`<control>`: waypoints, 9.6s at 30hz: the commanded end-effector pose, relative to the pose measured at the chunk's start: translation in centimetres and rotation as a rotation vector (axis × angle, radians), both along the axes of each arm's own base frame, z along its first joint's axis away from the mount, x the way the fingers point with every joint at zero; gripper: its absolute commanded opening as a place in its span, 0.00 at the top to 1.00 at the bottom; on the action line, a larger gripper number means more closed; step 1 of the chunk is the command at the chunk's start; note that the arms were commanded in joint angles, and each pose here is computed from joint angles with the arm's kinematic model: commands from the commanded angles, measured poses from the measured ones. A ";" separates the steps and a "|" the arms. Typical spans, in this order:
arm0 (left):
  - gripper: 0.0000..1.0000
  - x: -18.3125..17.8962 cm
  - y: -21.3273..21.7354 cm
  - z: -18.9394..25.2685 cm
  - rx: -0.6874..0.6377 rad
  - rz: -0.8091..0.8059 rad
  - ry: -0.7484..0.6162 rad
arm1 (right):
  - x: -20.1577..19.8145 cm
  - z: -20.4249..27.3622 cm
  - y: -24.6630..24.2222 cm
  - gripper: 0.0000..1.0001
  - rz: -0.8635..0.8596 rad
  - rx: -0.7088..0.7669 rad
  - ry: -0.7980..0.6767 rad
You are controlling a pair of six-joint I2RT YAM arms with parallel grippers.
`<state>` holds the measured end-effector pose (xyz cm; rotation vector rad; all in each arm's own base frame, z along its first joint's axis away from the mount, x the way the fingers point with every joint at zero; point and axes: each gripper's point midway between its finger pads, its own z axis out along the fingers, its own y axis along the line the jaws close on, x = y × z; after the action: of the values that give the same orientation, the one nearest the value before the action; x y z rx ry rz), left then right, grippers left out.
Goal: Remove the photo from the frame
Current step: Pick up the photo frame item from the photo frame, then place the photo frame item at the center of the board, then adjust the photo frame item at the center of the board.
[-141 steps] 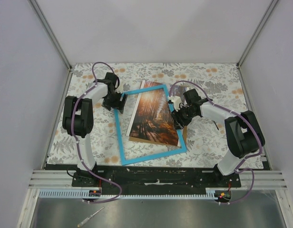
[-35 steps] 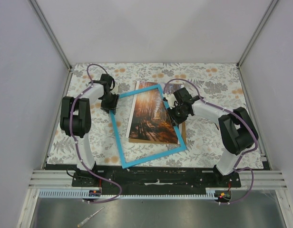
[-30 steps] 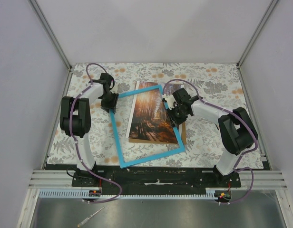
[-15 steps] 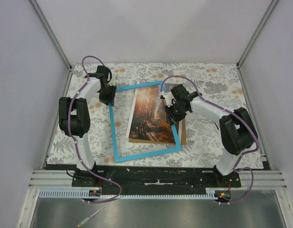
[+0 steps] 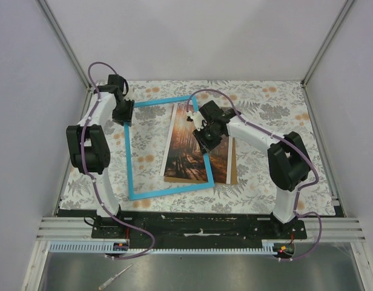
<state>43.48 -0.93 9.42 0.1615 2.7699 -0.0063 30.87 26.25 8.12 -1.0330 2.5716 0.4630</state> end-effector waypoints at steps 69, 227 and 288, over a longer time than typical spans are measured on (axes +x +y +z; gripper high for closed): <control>0.28 2.0 8.9 -1.3 0.251 0.025 -0.093 | -2.8 -1.7 2.5 0.02 0.257 0.169 0.067; 0.27 -0.4 22.3 -0.5 0.686 0.182 -0.073 | -0.1 -7.8 -2.8 0.02 0.104 0.069 0.162; 0.26 -2.3 14.0 -1.0 0.403 0.066 -0.147 | 0.3 -6.2 -2.7 0.02 0.106 0.108 0.144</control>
<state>39.74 18.39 4.48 0.1100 2.7139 0.7478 31.06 25.57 3.54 -1.1482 2.5244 0.8152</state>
